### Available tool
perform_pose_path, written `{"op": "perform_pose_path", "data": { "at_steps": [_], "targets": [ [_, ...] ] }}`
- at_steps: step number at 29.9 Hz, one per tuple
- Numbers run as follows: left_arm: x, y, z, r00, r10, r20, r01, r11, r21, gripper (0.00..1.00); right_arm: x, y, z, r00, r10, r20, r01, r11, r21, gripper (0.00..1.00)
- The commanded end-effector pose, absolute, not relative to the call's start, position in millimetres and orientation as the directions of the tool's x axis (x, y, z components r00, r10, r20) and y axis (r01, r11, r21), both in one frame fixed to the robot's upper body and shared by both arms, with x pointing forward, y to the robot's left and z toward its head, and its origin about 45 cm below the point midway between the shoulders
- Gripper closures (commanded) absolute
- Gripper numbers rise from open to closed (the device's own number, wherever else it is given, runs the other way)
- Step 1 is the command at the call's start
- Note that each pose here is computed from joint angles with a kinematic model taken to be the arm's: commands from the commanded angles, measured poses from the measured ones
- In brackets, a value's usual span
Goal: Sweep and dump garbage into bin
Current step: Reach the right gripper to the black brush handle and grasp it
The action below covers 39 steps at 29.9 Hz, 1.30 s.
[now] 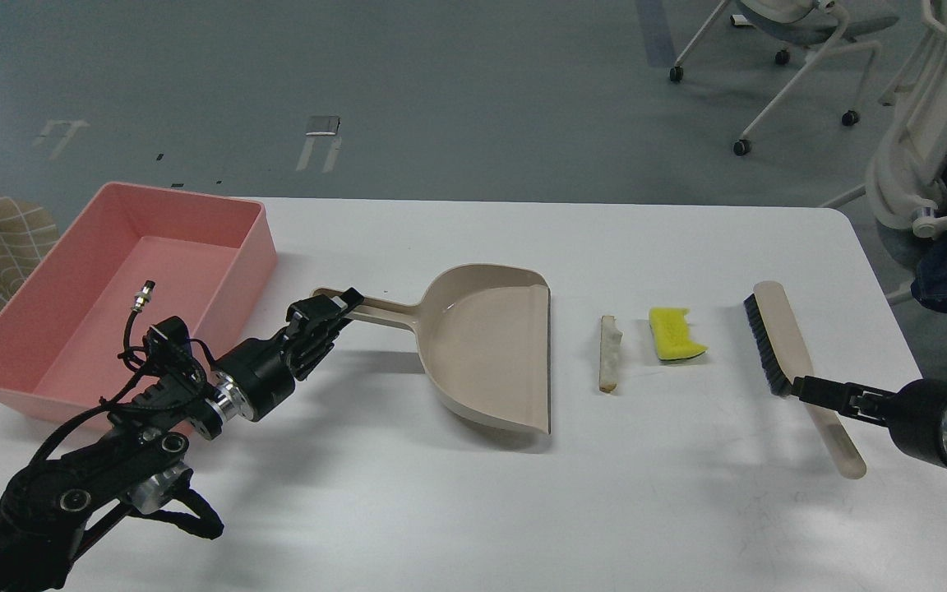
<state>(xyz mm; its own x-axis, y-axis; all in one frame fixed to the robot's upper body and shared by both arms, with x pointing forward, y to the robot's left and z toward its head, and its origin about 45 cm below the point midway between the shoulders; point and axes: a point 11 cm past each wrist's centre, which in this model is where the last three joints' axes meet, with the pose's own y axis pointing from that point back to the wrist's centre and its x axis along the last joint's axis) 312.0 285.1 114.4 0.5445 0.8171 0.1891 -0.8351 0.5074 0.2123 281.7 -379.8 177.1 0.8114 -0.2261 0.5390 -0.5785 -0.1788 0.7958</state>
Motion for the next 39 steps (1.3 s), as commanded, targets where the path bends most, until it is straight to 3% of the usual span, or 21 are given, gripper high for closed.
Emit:
{"op": "perform_pose_path", "data": {
  "at_steps": [1, 10, 25, 28, 30, 32, 39],
  "targets": [
    [311, 285, 114, 0.543, 0.818, 0.188, -0.836, 0.506, 0.213, 0.96, 282, -380, 177, 0.811, -0.222, 0.542, -0.579, -0.171, 0.797, 0.15],
    [311, 289, 111, 0.537, 0.822, 0.190, -0.839, 0.497, 0.221, 0.96, 278, -378, 167, 0.819, -0.221, 0.530, -0.567, -0.168, 0.806, 0.53],
    [309, 297, 104, 0.521, 0.832, 0.191, -0.846, 0.475, 0.241, 0.93, 278, -362, 158, 0.823, -0.239, 0.515, -0.562, -0.208, 0.801, 0.54],
    [309, 296, 104, 0.522, 0.832, 0.187, -0.846, 0.477, 0.238, 0.93, 278, -362, 158, 0.824, -0.238, 0.514, -0.561, -0.209, 0.801, 0.73],
    [309, 296, 104, 0.523, 0.832, 0.187, -0.845, 0.478, 0.238, 0.93, 278, -364, 158, 0.824, -0.238, 0.514, -0.560, -0.202, 0.804, 0.95],
    [309, 295, 104, 0.523, 0.832, 0.186, -0.846, 0.478, 0.238, 0.93, 278, -364, 158, 0.824, -0.238, 0.514, -0.560, -0.202, 0.804, 1.00],
    [308, 296, 102, 0.522, 0.832, 0.186, -0.845, 0.476, 0.243, 0.93, 281, -360, 160, 0.818, -0.250, 0.517, -0.568, -0.218, 0.793, 1.00]
  ]
}}
